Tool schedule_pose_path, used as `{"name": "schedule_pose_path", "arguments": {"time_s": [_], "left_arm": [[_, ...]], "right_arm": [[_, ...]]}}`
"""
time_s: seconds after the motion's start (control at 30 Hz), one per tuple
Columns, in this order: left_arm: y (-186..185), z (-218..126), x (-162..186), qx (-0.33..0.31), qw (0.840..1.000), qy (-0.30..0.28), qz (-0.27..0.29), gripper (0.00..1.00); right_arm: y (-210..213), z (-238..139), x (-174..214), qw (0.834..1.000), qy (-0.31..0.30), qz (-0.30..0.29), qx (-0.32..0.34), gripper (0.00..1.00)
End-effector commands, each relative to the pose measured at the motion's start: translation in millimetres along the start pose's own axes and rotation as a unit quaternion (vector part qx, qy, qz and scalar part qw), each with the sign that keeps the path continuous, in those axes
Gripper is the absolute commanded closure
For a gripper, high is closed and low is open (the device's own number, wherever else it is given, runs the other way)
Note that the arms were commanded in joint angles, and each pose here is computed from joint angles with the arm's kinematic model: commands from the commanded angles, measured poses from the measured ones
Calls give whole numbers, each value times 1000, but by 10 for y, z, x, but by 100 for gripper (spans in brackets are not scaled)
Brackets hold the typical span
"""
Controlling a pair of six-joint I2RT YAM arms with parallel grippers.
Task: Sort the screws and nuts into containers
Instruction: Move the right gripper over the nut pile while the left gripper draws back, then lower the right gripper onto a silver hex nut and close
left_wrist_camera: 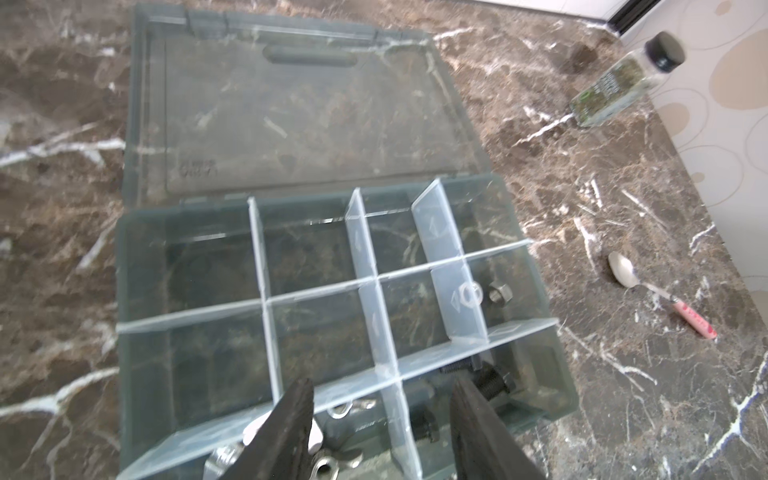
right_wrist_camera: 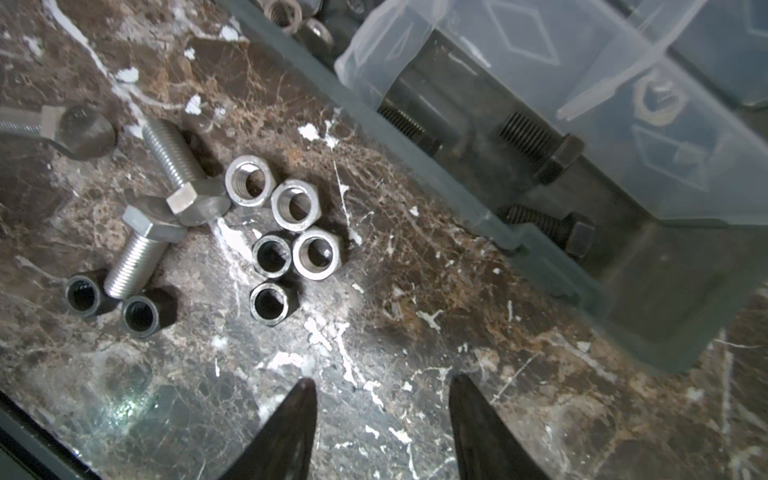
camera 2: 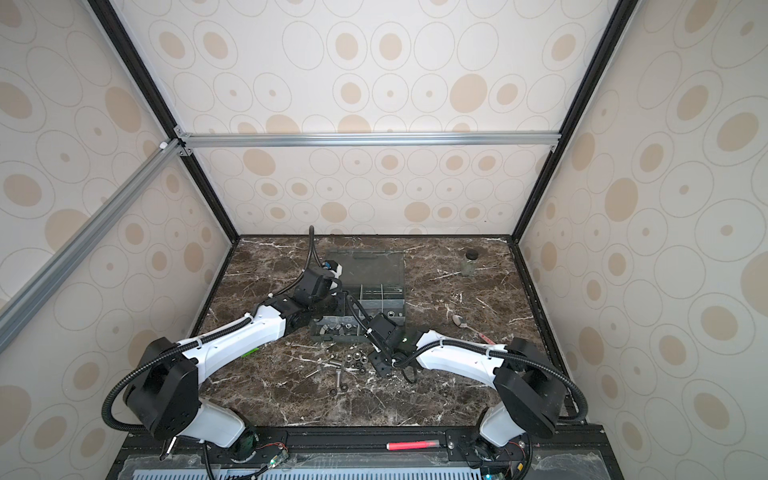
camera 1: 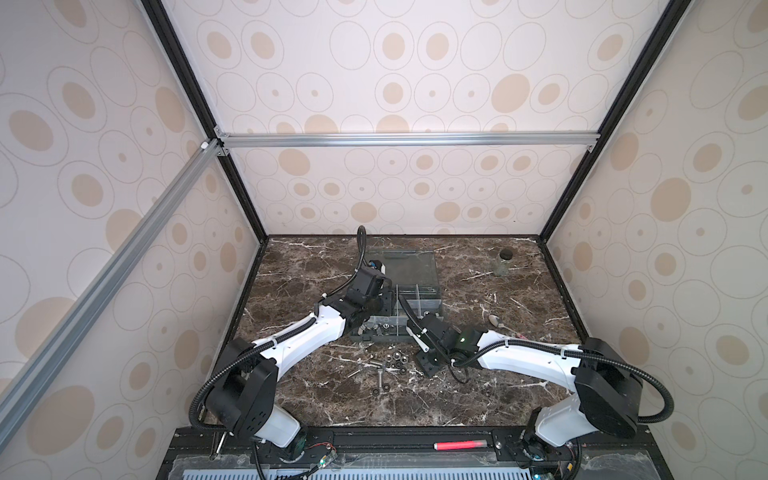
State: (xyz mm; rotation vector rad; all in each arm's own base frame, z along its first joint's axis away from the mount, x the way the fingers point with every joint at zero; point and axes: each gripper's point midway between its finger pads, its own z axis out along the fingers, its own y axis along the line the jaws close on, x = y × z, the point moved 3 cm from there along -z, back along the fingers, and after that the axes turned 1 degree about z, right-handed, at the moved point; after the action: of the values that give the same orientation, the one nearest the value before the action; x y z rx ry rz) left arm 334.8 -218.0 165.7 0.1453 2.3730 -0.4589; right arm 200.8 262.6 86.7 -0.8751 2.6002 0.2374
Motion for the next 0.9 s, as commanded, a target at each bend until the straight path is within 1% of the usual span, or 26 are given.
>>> {"name": "schedule_pose_path", "arguments": {"time_s": [0.0, 0.2, 0.53, 0.7, 0.87], "left_arm": [[83, -67, -21, -4, 1000, -15, -24, 46], [188, -149, 38, -10, 999, -17, -32, 45], [243, -160, 147, -3, 999, -13, -41, 44], [250, -163, 150, -2, 999, -11, -41, 44], [267, -160, 117, -1, 999, -13, -38, 43]], "right_arm": [[36, 61, -25, 1000, 8, -11, 12, 45], [111, 215, -39, 1000, 21, -16, 9, 48], [184, 411, -130, 999, 36, -18, 9, 53], [228, 483, -172, 999, 43, -21, 8, 56], [284, 523, -202, 999, 47, -24, 4, 56]]}}
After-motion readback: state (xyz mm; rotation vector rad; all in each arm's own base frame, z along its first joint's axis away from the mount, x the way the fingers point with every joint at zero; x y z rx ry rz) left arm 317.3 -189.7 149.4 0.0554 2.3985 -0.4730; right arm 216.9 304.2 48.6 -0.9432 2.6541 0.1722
